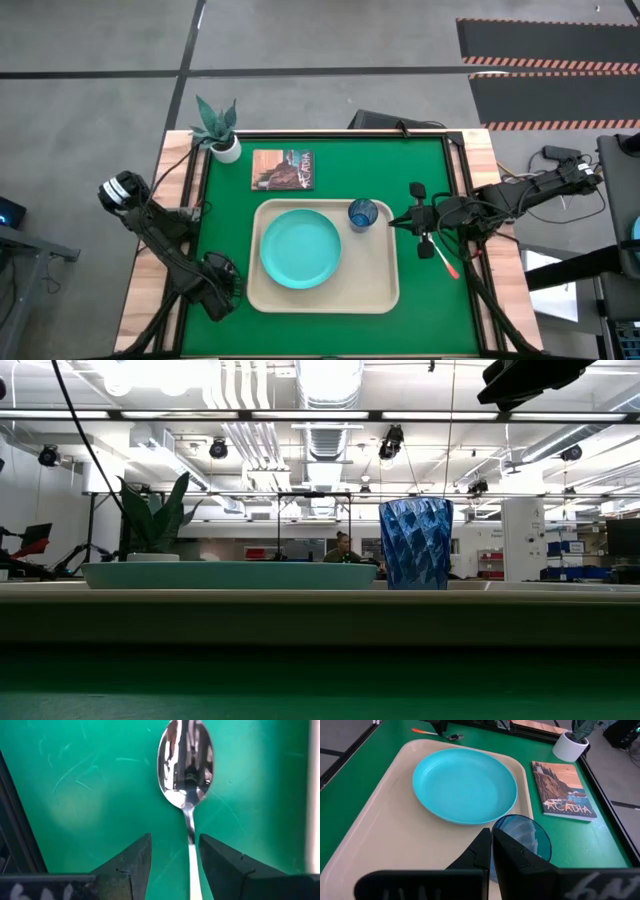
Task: Pick and place plate/cup/fork/spoon on tray
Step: Put the orange spoon in the right corner of the serving tray
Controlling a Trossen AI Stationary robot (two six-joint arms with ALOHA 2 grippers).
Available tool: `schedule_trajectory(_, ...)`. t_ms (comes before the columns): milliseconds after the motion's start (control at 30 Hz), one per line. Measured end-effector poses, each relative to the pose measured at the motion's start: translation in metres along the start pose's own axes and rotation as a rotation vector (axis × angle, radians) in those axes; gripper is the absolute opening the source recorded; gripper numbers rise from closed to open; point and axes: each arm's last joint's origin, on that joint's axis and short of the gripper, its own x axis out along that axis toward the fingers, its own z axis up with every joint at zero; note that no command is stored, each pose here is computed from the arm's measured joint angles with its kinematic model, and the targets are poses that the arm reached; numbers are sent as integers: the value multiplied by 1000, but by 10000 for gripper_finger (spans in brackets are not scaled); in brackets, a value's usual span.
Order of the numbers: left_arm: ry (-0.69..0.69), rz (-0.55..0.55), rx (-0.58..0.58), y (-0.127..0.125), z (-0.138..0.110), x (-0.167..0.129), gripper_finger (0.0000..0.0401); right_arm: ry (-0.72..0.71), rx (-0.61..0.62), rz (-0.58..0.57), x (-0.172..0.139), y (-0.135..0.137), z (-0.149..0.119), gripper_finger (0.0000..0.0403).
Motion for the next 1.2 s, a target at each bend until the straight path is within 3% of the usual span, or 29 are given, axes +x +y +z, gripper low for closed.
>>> schedule_trajectory(267, -26, 33, 2, -2, -2, 9, 142, 1, -1, 0, 0, 0, 0, 9)
schedule_trajectory(667, -14, 28, -8, -2, -1, 6, 11, 1, -1, 0, 0, 0, 0, 9)
schedule_trajectory(833, -26, 50, -9, -2, 0, 4, 6, 1, -1, 0, 0, 0, 0, 9)
schedule_trajectory(1100, -71, 32, 1, -8, 1, -41, 3, 1, -1, 0, 0, 0, 0, 9)
schedule_trajectory(1200, -139, 87, 8, -7, 5, -67, 3, -1, -1, 0, 0, 0, 0, 9)
